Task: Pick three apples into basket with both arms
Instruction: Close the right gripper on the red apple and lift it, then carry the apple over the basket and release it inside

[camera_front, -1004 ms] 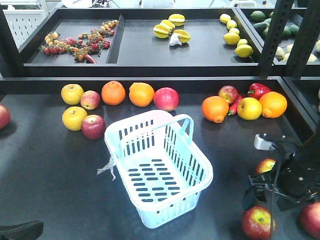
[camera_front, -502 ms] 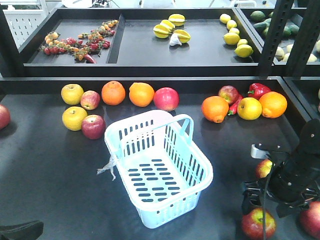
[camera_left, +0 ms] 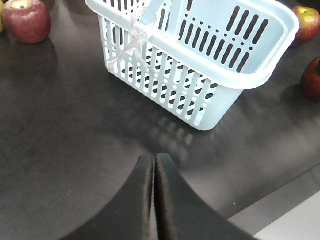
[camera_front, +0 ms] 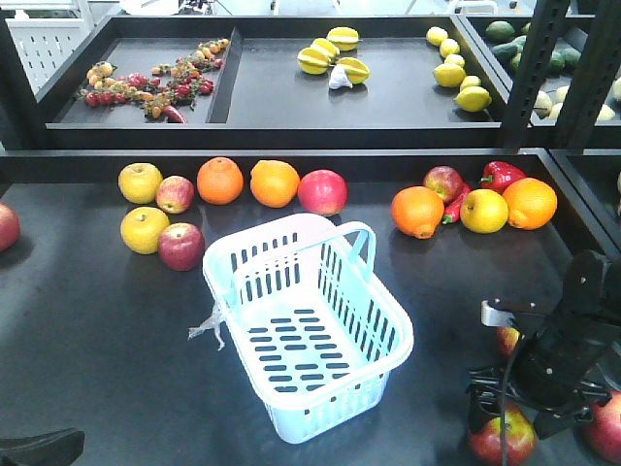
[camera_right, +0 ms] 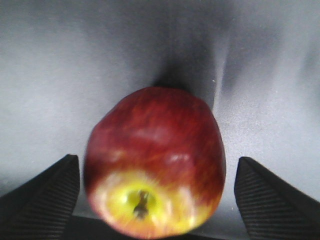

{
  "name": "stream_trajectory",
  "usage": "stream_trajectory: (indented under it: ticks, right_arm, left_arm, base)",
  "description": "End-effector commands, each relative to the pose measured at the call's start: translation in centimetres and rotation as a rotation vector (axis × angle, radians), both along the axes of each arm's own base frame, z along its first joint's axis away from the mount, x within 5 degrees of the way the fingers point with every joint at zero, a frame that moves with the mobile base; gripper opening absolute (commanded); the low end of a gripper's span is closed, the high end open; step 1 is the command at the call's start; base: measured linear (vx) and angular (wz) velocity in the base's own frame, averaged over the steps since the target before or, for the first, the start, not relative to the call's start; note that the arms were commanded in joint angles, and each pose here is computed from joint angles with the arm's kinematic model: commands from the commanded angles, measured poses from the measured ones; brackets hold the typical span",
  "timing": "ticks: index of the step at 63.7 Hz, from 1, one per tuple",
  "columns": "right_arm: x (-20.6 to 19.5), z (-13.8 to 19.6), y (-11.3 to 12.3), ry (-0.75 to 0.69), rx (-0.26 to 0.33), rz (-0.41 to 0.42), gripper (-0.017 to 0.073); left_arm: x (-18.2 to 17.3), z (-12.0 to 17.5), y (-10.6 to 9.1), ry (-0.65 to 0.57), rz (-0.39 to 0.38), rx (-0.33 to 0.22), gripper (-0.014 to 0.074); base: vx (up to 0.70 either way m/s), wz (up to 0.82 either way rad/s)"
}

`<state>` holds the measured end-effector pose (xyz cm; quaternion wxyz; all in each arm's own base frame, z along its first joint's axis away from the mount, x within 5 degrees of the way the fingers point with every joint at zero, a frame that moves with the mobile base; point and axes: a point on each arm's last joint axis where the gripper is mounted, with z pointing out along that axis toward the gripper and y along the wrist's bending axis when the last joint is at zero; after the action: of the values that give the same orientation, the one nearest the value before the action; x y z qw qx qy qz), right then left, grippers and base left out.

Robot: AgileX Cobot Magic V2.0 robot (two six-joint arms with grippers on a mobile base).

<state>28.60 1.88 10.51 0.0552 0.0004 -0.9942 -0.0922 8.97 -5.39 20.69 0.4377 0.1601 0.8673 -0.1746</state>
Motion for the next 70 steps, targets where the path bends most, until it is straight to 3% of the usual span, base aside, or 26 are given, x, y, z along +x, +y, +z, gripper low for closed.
stream_trajectory:
  ticks: [1, 10, 17, 37, 47, 54, 64, 70]
  right_arm:
    - [0.8, 1.0, -0.1, -0.051, -0.002, -0.005, 0.0594]
    - [0.8, 0.9, -0.2, -0.05, -0.003, -0.006, 0.0575]
    - [0.8, 0.9, -0.1, -0.049, 0.0, -0.009, 0.0507]
    - [0.6, 2.1, -0.1, -0.079, 0.006, 0.027, 0.0144]
    - [0.3, 5.1, -0.2, -0.176, 0.007, 0.051, 0.0003]
    - [0.2, 8.3, 0.0, -0.267, 0.018, 0.056, -0.0008]
    - [-0.3, 14.3, 0.7, -0.434, 0.096, 0.061, -0.0008]
    - [-0.6, 17.4, 1.4, -0.574, 0.176, 0.061, -0.0005]
  left_arm:
    - [0.5, 1.3, -0.2, -0.067, 0.022, -0.057, -0.0008]
    - [0.5, 1.3, -0.2, -0.067, 0.022, -0.057, -0.0008]
    - [0.5, 1.3, -0.2, -0.067, 0.022, -0.057, -0.0008]
    - [0.5, 1.3, -0.2, -0.067, 0.022, -0.057, -0.0008]
    - [0.5, 1.3, -0.2, -0.067, 0.022, -0.057, -0.0008]
    - [0.5, 1.3, -0.2, -0.067, 0.022, -0.057, -0.0008]
    - [0.5, 1.3, -0.2, -0.067, 0.022, -0.057, -0.0008]
    - [0.5, 1.3, -0.2, -0.067, 0.022, -0.057, -0.0008]
  base:
    - [0.0, 0.0]
    - [0.0, 0.0]
    - [0.0, 0.0]
    - [0.0, 0.0]
    - [0.0, 0.0]
    - [0.0, 0.0]
    - [0.0, 0.0]
    - [0.0, 0.0]
